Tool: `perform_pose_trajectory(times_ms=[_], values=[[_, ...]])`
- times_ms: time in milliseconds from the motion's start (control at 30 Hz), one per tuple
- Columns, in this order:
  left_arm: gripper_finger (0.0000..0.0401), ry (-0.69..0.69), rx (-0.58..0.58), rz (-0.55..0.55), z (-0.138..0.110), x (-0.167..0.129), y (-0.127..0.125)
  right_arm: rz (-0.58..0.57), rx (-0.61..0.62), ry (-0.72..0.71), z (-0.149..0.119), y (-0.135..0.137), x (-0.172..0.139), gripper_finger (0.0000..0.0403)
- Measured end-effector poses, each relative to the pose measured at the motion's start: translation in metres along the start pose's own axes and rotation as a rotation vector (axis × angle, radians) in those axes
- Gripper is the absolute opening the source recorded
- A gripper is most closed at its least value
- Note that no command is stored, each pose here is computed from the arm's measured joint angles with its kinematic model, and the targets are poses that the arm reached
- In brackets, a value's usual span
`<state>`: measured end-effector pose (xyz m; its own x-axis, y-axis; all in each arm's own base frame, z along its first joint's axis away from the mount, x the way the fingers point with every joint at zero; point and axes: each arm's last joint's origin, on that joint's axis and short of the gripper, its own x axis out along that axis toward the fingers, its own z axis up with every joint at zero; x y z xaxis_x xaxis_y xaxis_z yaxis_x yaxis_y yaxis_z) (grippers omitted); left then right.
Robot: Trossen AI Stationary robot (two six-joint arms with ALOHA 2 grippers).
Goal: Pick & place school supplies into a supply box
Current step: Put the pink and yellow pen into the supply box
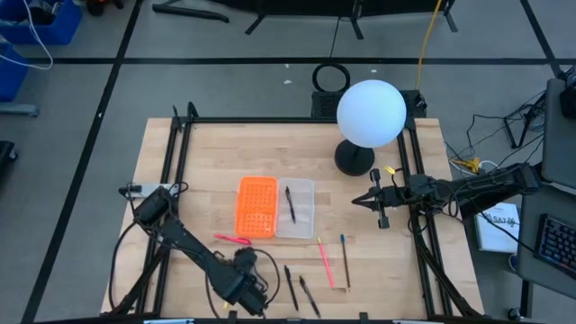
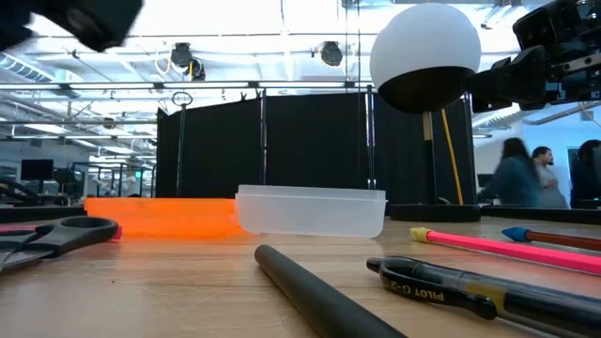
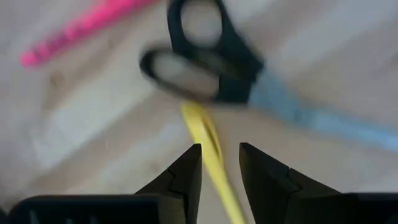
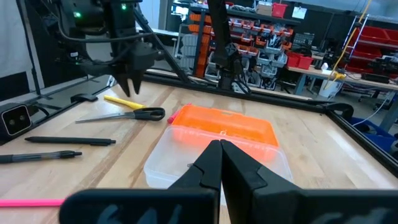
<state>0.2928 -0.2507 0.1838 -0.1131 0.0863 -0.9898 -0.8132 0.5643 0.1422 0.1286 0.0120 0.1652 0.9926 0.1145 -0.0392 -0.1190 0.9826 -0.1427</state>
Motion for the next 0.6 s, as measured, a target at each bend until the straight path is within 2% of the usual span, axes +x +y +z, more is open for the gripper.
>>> perform_pose_trajectory(times_ms=[133, 300, 600], values=[[0.0109, 0.038, -0.015, -0.042, -0.017, 0.0, -0.003, 0.0, -0.001, 0.0, 0.0, 0.0, 0.0, 0.0], [0.0113, 0.051, -0.097, -0.051, -0.032, 0.0, -0.001, 0.0, -0.002, 0.0, 0.0, 0.0, 0.0, 0.0], [0.0196, 0.049, -0.15, -0.088, -0.045, 0.013, -0.001, 0.0, 0.0, 0.0, 0.0, 0.0, 0.0, 0.0]])
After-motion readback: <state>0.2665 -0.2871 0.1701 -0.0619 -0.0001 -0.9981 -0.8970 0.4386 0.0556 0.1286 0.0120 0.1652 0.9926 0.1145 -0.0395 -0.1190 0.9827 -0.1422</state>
